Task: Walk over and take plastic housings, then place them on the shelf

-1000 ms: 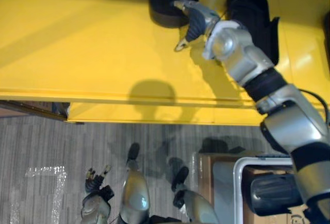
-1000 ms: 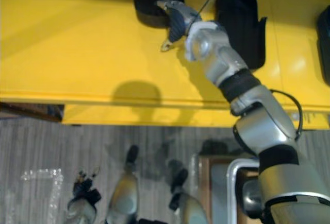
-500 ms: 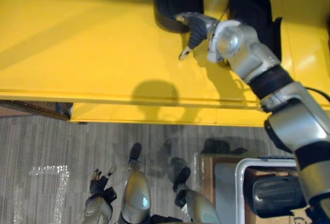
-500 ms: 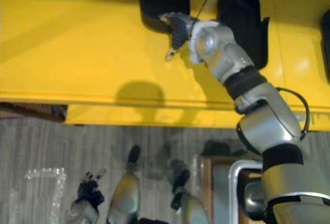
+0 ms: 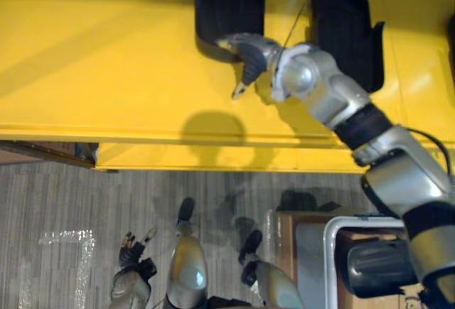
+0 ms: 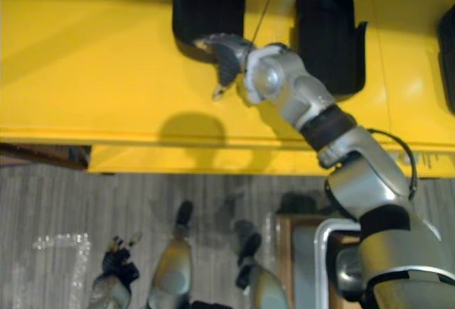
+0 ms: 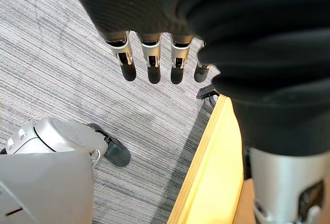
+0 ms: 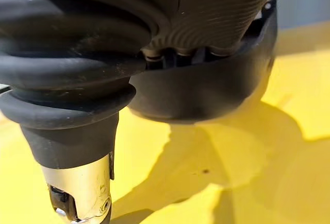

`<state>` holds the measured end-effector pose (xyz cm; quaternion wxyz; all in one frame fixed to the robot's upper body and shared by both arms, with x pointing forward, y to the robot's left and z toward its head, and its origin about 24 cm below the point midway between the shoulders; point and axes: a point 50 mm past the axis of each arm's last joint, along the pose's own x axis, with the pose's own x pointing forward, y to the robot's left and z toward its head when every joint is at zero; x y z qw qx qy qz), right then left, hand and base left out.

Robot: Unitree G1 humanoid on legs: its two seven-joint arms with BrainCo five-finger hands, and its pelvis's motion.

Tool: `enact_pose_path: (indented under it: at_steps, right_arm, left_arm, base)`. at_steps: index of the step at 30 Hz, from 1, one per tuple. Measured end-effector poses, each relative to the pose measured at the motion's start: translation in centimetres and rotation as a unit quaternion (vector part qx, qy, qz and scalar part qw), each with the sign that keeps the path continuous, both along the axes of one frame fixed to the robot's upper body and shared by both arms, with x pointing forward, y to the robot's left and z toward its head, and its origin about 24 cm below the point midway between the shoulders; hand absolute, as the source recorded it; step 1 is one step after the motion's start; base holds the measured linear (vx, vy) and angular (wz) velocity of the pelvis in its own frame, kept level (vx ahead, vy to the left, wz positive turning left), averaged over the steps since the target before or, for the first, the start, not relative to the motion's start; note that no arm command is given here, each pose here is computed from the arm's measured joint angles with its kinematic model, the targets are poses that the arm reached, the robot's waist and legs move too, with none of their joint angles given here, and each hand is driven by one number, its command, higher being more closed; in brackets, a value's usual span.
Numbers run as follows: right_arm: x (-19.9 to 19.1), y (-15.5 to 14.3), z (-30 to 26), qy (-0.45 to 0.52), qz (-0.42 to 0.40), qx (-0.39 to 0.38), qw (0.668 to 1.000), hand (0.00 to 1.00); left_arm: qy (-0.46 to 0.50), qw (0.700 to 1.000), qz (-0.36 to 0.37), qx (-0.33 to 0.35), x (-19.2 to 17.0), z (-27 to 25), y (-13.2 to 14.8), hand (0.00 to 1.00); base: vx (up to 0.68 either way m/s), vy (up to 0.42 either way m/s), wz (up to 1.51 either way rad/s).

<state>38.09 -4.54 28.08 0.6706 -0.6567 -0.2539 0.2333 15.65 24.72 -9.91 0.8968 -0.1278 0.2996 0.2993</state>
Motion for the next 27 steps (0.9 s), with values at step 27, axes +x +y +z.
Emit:
enact_pose_path:
  at_steps: [27]
  right_arm:
    - [-3.9, 5.7, -3.9, 0.001, 0.064, -0.114, 0.991, 0.00]
  left_arm:
    - [0.017, 1.000, 0.001, 0.025, -0.7, -0.5, 0.3, 0.00]
  base:
    - [0.00, 0.000, 0.00]
